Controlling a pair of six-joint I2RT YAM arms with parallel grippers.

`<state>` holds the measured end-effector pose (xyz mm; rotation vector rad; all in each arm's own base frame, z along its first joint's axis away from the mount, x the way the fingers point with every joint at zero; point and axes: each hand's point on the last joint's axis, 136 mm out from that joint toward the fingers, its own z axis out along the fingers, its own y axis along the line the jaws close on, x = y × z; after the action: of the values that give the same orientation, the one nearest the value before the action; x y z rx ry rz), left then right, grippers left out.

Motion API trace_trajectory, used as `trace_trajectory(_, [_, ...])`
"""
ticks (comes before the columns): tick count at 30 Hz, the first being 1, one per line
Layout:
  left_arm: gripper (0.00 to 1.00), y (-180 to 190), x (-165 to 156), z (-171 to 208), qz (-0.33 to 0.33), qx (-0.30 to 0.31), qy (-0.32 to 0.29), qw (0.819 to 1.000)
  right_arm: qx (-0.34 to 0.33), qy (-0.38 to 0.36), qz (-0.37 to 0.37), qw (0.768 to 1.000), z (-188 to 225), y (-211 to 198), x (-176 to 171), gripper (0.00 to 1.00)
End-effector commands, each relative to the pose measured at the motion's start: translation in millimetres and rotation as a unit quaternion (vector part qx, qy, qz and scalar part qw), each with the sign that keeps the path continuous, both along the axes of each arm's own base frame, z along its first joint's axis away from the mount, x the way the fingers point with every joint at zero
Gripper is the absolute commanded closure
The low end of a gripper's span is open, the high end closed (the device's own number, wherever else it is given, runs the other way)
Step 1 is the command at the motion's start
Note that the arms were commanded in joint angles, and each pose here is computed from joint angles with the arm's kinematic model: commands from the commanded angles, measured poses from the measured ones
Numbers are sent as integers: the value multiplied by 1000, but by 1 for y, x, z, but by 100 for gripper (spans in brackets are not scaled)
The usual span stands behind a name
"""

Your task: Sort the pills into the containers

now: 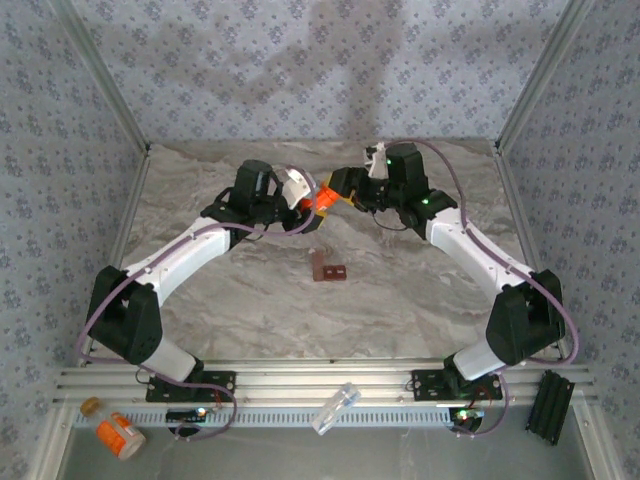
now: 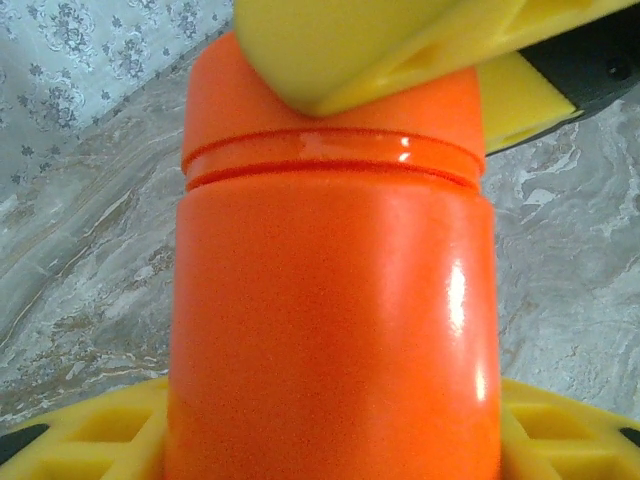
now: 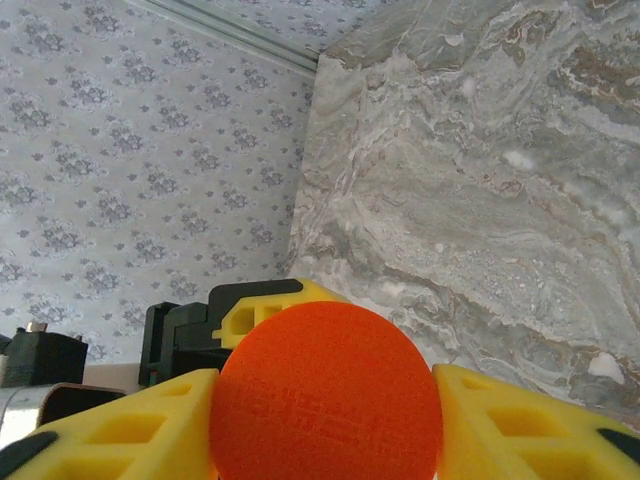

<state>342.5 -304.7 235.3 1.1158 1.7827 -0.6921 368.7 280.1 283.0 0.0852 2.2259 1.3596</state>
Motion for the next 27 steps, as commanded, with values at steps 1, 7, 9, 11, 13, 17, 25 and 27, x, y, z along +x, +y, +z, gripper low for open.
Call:
trace_trajectory(1, [100,-8,1,25,-16,-18,-31,999,16,-26,29,999,13,10,-1,57])
trace_trajectory(7, [100,-9,-7,30,-32,-27,-22,999,45,-146,144,978,32,20,-13,61])
trace_trajectory(9, [100,-10,-12,34,-41,-33,-16,998,24,-208,192,959,28,17,-23,59])
trace_trajectory(11, [100,-11,-15,36,-47,-38,-10,998,2,-238,211,948,19,10,-27,58])
trace_trajectory(13, [100,-11,-18,39,-51,-42,-8,998,-15,-234,215,948,9,5,-26,55])
trace_trajectory(17, [100,-11,-17,38,-48,-41,-8,998,11,-206,181,962,20,-1,-19,24])
trace_trajectory(25, [100,-9,-12,31,-38,-29,-13,999,2,-36,-34,999,11,-42,6,20])
trace_trajectory(27, [100,-9,-12,29,-37,-27,-12,999,7,-22,-53,998,11,-43,6,20])
